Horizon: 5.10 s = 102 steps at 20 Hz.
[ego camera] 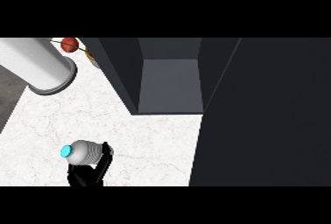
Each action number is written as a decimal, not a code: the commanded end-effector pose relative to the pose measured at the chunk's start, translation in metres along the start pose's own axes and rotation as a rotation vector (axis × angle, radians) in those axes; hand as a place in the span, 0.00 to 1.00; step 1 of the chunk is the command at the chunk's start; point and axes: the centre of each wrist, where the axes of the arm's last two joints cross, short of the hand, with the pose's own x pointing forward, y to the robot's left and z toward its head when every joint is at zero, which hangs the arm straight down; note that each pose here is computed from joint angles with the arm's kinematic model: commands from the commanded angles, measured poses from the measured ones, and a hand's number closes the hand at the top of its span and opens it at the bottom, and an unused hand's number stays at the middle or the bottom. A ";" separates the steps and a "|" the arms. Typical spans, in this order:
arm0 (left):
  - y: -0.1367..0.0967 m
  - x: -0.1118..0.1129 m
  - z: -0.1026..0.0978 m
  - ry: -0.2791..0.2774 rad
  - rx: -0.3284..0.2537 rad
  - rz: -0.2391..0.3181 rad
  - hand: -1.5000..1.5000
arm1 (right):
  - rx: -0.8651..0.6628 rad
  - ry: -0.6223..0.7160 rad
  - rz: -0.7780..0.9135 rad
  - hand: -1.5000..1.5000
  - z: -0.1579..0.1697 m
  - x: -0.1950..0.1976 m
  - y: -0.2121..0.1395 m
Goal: Pick up the bottled water, place it into the cabinet and close the cabinet
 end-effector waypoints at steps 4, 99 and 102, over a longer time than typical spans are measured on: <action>-0.016 0.001 0.003 -0.105 -0.018 0.086 1.00 | -0.002 -0.052 0.038 0.00 0.013 0.038 -0.013; -0.276 0.087 -0.073 -0.161 -0.576 -0.520 1.00 | 0.034 -0.068 -0.020 0.00 0.010 0.026 -0.008; -0.286 0.090 -0.066 -0.184 -0.555 -0.572 0.00 | 0.015 -0.067 -0.011 0.00 0.015 0.022 -0.009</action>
